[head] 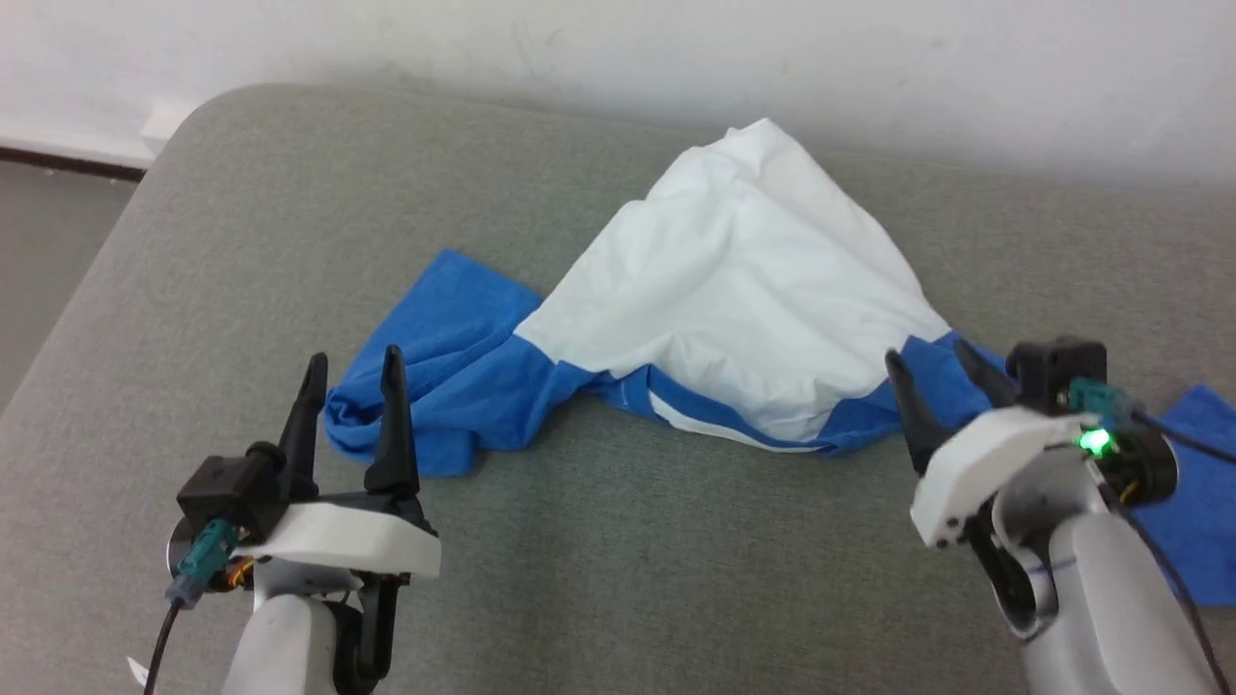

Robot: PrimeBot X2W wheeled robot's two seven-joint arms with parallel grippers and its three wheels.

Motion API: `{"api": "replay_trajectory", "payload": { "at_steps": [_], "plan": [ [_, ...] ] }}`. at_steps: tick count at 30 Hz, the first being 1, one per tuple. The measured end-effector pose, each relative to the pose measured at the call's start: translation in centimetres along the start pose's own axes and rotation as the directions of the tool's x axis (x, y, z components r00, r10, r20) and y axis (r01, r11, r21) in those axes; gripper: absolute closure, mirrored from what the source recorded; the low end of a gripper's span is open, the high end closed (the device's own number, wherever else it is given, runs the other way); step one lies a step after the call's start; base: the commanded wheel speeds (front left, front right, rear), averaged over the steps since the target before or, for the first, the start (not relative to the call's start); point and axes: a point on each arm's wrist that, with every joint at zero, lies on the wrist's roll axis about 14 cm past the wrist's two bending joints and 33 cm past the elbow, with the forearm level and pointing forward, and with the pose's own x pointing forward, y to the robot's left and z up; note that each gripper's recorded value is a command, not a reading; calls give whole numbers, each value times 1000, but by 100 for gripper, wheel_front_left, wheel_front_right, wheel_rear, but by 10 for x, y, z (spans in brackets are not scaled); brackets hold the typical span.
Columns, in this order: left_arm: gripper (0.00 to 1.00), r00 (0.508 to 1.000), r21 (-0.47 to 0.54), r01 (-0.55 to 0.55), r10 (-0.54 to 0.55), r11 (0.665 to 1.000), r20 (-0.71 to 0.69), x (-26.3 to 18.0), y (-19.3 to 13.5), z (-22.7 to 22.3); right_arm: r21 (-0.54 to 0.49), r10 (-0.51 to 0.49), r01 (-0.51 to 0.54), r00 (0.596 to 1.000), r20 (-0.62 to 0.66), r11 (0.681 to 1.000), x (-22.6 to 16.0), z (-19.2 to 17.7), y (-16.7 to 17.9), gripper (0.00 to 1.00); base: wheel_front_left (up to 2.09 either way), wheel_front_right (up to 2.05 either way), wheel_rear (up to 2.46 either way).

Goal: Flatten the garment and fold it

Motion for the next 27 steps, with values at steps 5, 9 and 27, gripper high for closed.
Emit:
{"api": "replay_trajectory", "payload": {
  "at_steps": [5, 9, 27],
  "plan": [
    [0, 1000, -13, 29, -29, 1000, -6, 0, -11, -3, -61, 27, -32, 996, -83, 998, -26, -15, 13, 0, 0, 0, 0],
    [0, 999, -22, 35, -35, 999, -10, 1, -14, -4, -102, 142, -165, 969, -203, 981, -34, -33, 58, 0, 0, 0, 0],
    [0, 995, -22, 0, -2, 1000, -97, 3, -5, -34, -253, 232, -396, 835, -500, 882, -2, -95, 95, 53, 0, 0, 0]
  ]
}}
